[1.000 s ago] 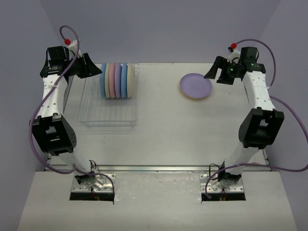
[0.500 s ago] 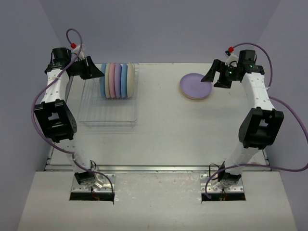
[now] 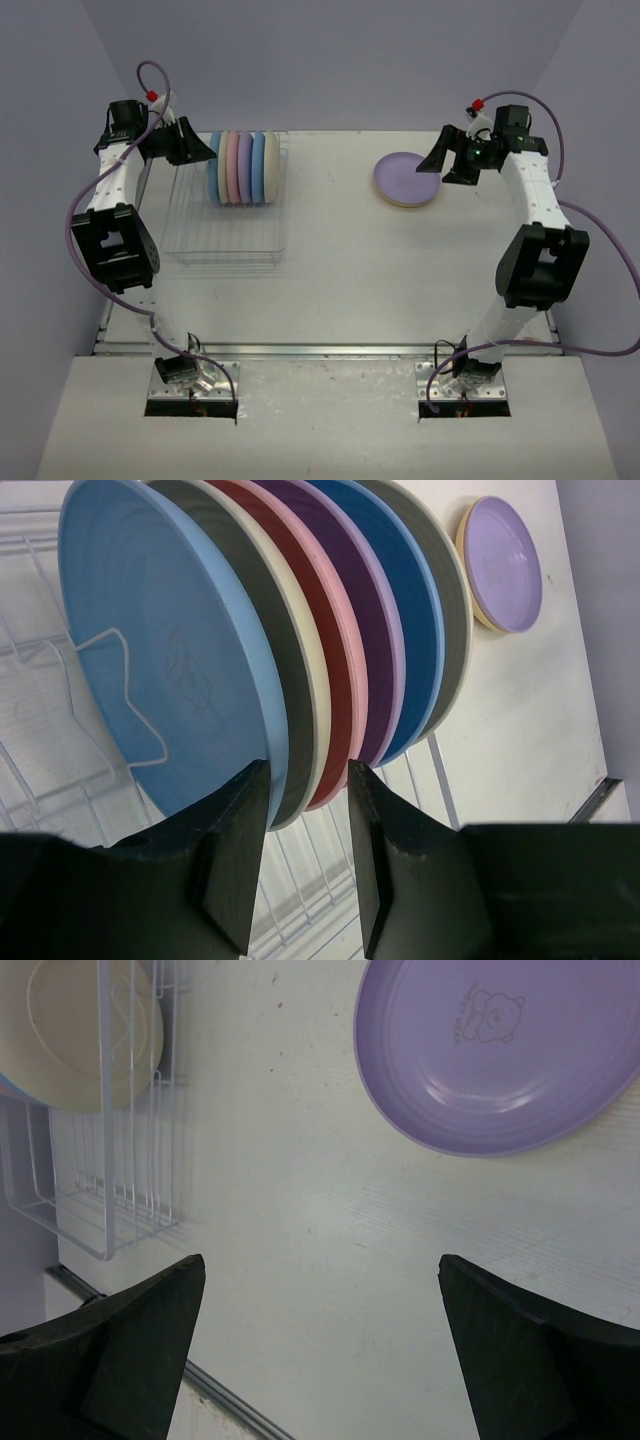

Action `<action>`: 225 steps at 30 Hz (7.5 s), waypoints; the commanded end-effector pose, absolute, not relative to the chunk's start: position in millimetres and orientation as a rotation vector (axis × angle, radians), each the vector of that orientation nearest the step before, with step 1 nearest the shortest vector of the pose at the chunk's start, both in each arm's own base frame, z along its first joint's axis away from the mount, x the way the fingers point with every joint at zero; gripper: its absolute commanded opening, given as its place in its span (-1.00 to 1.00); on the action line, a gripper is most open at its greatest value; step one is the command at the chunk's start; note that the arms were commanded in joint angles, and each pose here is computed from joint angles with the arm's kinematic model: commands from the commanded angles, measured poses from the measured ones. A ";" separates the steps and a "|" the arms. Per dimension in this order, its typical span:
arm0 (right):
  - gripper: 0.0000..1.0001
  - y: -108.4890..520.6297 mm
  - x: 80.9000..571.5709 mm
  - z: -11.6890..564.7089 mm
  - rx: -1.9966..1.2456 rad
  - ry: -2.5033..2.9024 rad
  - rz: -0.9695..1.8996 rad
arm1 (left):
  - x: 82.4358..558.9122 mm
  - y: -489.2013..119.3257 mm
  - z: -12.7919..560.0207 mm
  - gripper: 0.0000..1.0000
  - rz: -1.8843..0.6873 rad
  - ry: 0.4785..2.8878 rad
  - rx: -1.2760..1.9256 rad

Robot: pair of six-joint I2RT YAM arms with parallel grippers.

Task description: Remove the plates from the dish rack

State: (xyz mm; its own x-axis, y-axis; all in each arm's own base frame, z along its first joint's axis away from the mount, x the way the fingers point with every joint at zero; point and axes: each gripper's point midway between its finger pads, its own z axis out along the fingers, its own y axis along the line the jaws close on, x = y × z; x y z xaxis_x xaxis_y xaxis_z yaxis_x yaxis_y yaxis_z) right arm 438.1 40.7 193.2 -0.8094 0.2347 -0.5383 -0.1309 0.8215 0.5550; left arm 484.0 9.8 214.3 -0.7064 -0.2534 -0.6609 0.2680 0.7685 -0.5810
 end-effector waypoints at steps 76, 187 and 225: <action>0.98 68.1 407.2 277.1 -0.108 2.294 0.666 | 292.1 -244.0 250.4 -1.00 0.236 1.597 1.613; -1.00 -7.3 527.2 186.7 0.069 2.365 0.519 | 364.6 -92.4 419.7 1.00 -0.095 1.769 0.326; 0.70 -41.7 565.1 107.1 0.155 2.443 0.348 | 397.2 -21.8 327.8 0.65 -0.427 2.011 -0.067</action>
